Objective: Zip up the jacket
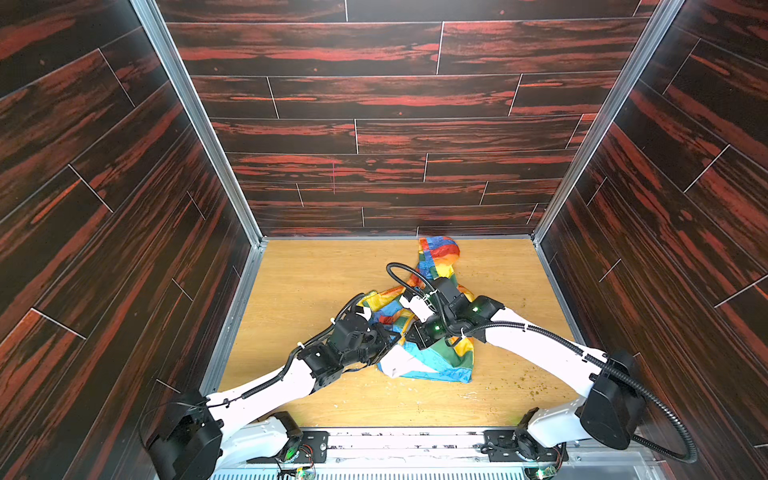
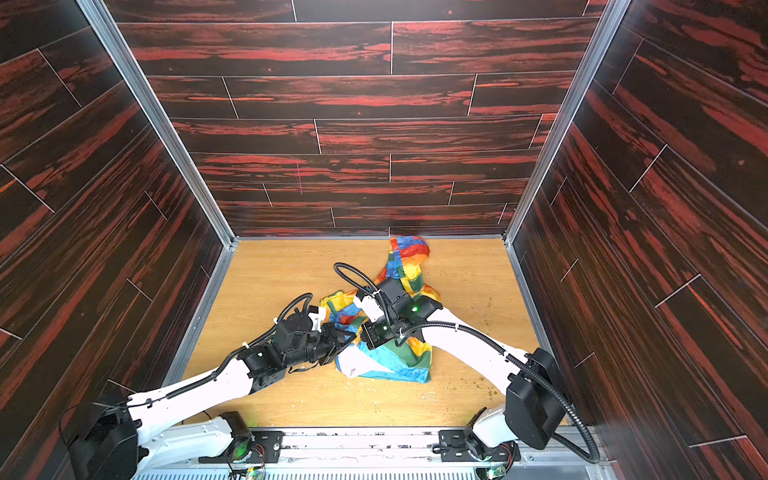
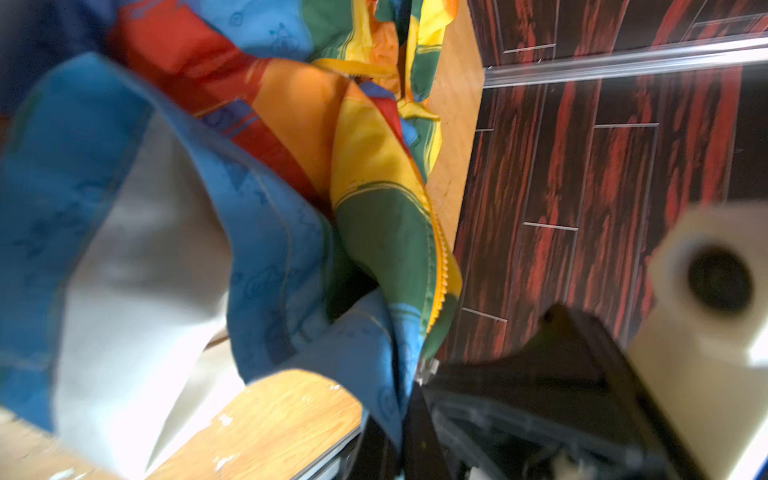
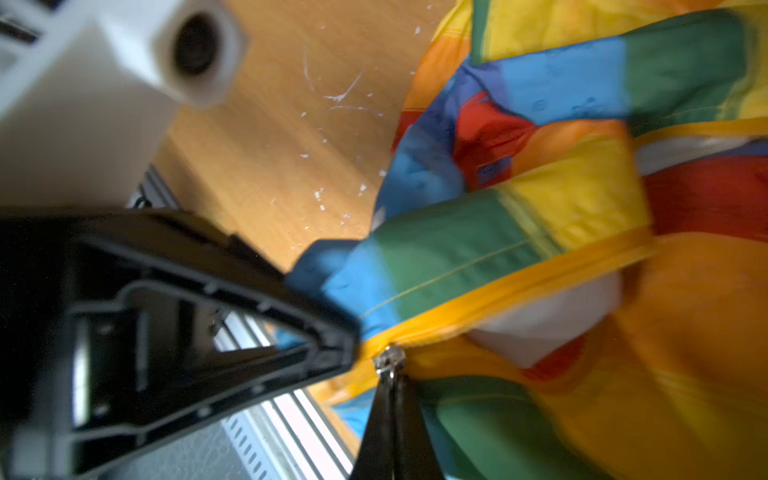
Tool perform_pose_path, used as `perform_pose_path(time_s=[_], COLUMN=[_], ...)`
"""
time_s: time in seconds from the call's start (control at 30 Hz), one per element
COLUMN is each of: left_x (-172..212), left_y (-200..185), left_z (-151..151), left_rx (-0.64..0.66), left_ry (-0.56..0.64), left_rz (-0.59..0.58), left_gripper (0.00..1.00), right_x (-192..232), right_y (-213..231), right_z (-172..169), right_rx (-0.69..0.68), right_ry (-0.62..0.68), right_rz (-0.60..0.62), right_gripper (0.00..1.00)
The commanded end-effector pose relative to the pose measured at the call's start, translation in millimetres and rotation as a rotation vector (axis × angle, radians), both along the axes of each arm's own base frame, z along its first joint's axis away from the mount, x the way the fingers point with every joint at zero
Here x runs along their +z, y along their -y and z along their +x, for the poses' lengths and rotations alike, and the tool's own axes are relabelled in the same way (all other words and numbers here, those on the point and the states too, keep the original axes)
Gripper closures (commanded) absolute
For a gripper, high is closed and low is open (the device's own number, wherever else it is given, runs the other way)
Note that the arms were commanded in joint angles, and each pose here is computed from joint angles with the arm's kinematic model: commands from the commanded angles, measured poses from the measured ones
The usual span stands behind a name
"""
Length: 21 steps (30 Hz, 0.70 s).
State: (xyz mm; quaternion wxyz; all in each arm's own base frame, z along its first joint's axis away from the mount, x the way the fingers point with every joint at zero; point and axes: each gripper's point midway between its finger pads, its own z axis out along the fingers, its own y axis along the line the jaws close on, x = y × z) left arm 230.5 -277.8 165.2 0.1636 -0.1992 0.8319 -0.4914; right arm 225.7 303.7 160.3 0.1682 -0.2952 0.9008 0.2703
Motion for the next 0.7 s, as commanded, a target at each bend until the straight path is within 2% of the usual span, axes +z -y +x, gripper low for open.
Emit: perform_pose_path(time_s=[0.0, 0.27, 0.3, 0.37, 0.43, 0.5, 0.67], left_x=[-1, 13, 16, 24, 32, 36, 35], left_y=[-14, -17, -14, -8, -1, 7, 22], left_z=[-10, -5, -4, 0, 1, 2, 4], left_rx=[-0.007, 0.008, 0.004, -0.003, -0.018, -0.047, -0.092], left_ry=[0.006, 0.058, 0.068, 0.096, 0.12, 0.13, 0.132], left_rz=[0.067, 0.049, 0.032, -0.01, -0.056, -0.08, -0.107], left_gripper=[1.0, 1.0, 0.92, 0.67, 0.5, 0.43, 0.41], right_x=[-8, 3, 5, 8, 11, 12, 14], right_y=[20, 11, 10, 8, 6, 5, 2], right_z=[25, 23, 22, 21, 20, 20, 20], right_rx=[-0.082, -0.06, -0.058, -0.054, -0.049, -0.049, -0.043], right_ry=[0.03, 0.009, 0.007, 0.002, -0.001, -0.002, -0.005], right_rz=[-0.079, -0.019, -0.009, 0.004, 0.015, 0.022, 0.032], right_gripper=[1.0, 1.0, 1.0, 1.0, 1.0, 1.0, 1.0])
